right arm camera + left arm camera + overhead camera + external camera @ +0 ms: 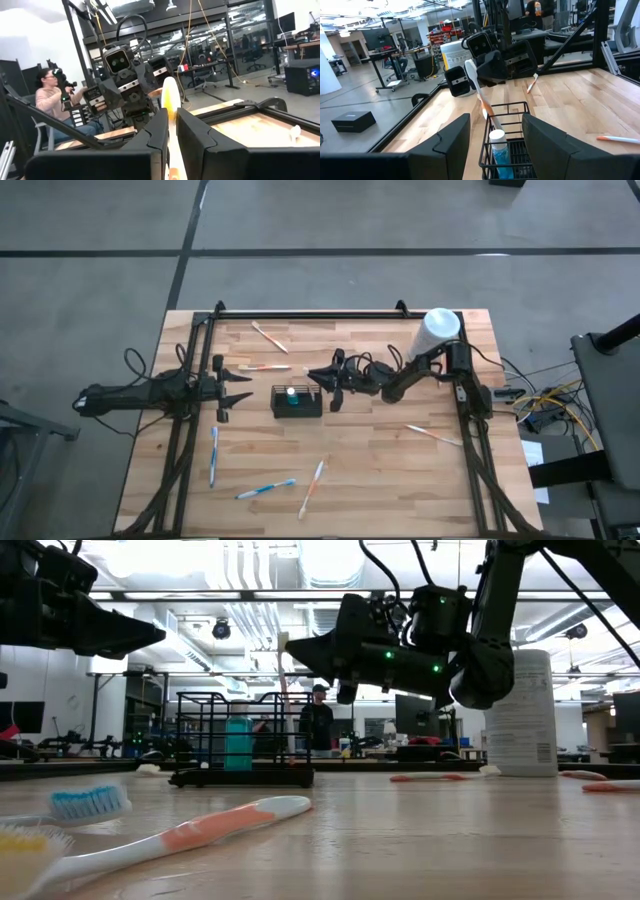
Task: Pick & Place toothbrushing station
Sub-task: Put the orange toothbrush into the right section of the wire organizer
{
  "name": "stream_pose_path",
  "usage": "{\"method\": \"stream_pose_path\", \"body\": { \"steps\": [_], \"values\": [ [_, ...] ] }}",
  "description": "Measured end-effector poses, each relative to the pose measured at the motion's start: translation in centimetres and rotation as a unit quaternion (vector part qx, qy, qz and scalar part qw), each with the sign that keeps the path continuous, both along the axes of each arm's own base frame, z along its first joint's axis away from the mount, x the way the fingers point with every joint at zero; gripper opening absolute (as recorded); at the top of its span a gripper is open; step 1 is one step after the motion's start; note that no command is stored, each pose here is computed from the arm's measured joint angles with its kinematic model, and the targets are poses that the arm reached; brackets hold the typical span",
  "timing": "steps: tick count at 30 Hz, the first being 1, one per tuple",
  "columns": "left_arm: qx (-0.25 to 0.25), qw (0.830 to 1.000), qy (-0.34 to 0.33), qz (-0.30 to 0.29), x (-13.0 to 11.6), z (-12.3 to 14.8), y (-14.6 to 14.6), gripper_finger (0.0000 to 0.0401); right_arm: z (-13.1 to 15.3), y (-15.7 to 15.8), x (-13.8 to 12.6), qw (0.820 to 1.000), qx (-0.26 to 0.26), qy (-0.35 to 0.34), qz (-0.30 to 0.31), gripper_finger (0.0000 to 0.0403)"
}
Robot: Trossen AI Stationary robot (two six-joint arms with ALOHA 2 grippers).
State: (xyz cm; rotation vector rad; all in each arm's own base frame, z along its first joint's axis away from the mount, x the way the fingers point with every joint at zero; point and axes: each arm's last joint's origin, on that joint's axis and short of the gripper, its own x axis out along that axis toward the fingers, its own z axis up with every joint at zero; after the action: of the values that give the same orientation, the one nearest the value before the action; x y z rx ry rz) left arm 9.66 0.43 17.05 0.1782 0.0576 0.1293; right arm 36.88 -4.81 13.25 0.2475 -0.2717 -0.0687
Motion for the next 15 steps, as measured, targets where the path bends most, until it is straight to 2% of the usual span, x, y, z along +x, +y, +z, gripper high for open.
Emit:
{"method": "stream_pose_path", "body": {
  "steps": [11,15],
  "values": [
    [0.000,1.000,0.000,0.000,0.0,0.0,0.0,0.0186,0.0,0.0,0.0,1.000,-0.001,0.000,0.000,0.0112],
    [0.000,1.000,0.000,0.000,0.0,0.0,0.0,0.0187,1.2,0.0,-0.1,0.999,-0.032,-0.014,-0.012,0.0123]
  ]
}}
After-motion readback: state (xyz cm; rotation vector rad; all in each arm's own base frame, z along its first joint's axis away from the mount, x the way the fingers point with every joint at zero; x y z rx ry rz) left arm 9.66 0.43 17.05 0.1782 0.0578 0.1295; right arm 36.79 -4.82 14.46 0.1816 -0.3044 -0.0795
